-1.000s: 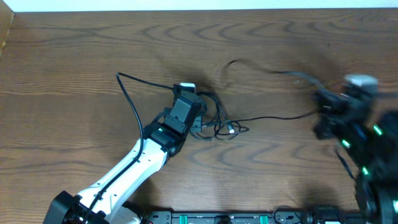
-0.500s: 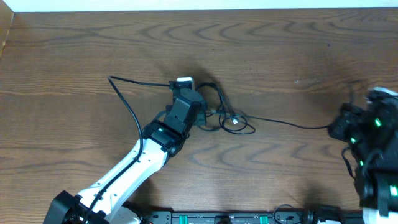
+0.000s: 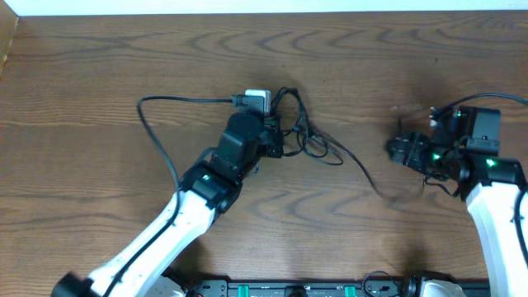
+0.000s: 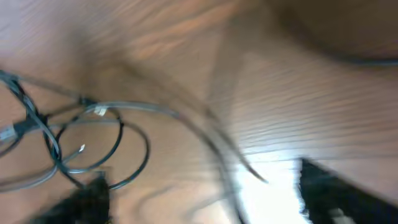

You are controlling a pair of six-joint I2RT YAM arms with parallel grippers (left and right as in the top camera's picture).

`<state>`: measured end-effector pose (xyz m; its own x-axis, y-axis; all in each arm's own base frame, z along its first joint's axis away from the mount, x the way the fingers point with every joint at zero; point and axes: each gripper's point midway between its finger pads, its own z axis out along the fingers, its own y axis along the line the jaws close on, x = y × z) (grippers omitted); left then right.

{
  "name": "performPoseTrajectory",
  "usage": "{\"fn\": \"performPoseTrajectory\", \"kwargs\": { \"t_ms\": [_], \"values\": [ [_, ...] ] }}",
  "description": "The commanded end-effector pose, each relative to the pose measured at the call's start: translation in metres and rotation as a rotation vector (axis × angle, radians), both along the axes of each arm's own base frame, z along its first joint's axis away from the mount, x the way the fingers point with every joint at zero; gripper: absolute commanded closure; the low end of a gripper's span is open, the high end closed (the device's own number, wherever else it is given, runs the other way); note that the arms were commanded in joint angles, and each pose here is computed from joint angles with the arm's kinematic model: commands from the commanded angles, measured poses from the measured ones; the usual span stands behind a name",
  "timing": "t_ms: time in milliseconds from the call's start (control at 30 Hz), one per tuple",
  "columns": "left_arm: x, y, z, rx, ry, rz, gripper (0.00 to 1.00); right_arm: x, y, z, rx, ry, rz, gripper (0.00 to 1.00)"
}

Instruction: Untangle cables

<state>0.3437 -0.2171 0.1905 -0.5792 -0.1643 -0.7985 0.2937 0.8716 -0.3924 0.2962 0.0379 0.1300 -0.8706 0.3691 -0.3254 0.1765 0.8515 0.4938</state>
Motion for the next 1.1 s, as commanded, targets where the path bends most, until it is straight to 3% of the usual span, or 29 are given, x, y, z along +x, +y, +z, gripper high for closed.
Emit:
{"fn": "performPoseTrajectory", "kwargs": {
  "t_ms": [0,300,500,567,667,767,900,1067],
  "values": [
    [-0.011,-0.005,0.039,-0.058,-0.088,-0.069,0.92,-0.007,0.044,0.017,0.253,-0.026,0.168,0.01],
    [-0.031,-0.007,0.085,-0.148,-0.182,-0.135,0.92,-0.023,0.090,0.026,0.403,0.012,0.316,0.01],
    [-0.047,-0.025,0.116,-0.276,-0.231,-0.256,0.92,-0.023,0.101,0.009,0.297,0.079,0.271,0.02],
    [-0.053,-0.031,0.124,-0.303,-0.249,-0.303,0.92,-0.018,0.093,-0.005,0.182,0.099,0.198,0.10],
    [-0.061,-0.035,0.136,-0.329,-0.279,-0.353,0.92,-0.010,0.070,-0.022,-0.003,0.109,0.074,0.37],
    [-0.064,-0.028,0.149,-0.319,-0.338,-0.353,0.92,-0.004,0.036,-0.031,-0.183,0.110,-0.072,0.57],
    [-0.065,-0.006,0.170,-0.322,-0.412,-0.310,0.92,-0.002,-0.004,-0.034,-0.337,0.115,-0.224,0.71],
    [-0.071,0.028,0.201,-0.335,-0.517,-0.236,0.92,-0.002,-0.023,-0.034,-0.388,0.118,-0.278,0.72]
  ]
}}
